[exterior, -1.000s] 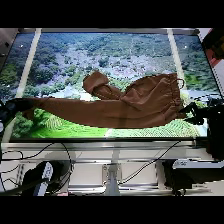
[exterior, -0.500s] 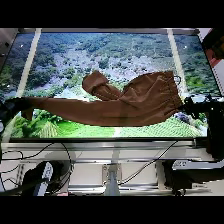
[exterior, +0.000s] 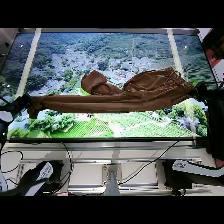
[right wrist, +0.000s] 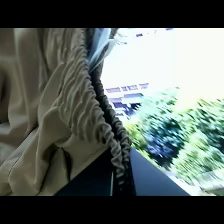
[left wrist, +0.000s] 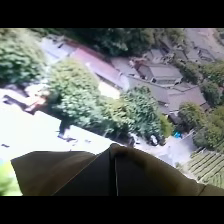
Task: Fold the clothes and pants, and hang the long-sleeved shirts on hangers.
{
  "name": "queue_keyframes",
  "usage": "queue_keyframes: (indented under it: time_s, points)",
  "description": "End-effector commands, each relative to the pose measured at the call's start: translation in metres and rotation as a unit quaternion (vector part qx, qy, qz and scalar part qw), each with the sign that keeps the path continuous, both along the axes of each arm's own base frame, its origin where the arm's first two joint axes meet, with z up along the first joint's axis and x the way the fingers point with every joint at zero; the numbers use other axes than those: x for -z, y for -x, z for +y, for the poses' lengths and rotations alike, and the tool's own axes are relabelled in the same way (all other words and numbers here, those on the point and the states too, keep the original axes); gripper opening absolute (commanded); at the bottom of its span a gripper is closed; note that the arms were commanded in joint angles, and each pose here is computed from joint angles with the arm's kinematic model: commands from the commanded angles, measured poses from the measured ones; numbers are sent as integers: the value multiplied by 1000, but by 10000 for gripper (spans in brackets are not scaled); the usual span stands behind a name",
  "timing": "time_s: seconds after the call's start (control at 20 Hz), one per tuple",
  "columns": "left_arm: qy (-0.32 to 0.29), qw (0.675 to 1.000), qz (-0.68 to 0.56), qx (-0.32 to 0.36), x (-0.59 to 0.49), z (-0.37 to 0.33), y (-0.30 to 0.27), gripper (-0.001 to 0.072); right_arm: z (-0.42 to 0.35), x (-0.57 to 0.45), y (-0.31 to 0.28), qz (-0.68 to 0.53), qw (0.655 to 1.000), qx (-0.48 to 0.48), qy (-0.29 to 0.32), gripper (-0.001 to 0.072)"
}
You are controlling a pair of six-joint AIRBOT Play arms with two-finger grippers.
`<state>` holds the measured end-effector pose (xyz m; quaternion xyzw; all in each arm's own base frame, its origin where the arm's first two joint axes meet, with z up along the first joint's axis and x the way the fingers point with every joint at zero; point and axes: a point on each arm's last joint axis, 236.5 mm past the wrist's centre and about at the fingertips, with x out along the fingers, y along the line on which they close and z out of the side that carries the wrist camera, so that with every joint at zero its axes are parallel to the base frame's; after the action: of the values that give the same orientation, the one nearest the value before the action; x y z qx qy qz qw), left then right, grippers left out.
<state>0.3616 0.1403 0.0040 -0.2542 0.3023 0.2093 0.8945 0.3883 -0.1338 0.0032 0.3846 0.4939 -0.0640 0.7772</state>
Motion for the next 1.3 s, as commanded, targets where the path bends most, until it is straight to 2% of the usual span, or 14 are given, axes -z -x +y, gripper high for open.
queue_keyframes:
  time_s: [0.0,0.3,0.35,0.4,0.45,0.6,0.7,0.8,0.95,1.0,1.05,1.25]
  points:
    - [41,999,15,-32,41,2,-13,18,2,-12,2,-5,1000,-10,5,29]
    - [-51,990,-119,-51,-14,27,-52,33,7,-12,6,3,1000,-14,-4,30]
    - [-57,989,-128,-52,-18,28,-54,247,7,-12,6,4,1000,-14,-5,30]
    - [-56,989,-128,-52,-18,28,-53,614,8,-12,7,5,1000,-14,-7,30]
    - [-54,990,-123,-50,-16,27,-53,707,8,-12,6,8,1000,-5,-12,30]
    - [-40,996,-79,-31,-4,19,-41,699,8,-12,7,12,1000,6,-20,30]
    - [-14,998,-38,-42,5,26,-18,578,8,-12,7,13,1000,6,-20,30]
    - [24,997,19,-66,20,38,17,578,8,-12,7,13,1000,6,-19,30]
    - [58,989,129,-44,55,41,72,579,8,-12,7,13,1000,6,-19,30]
    - [71,986,149,-35,61,39,82,601,8,-12,6,12,1000,6,-18,30]
    - [79,984,160,-25,66,35,86,709,7,-12,6,11,1000,7,-18,29]
    - [130,981,136,-45,77,28,70,715,6,-12,5,10,1000,8,-16,30]
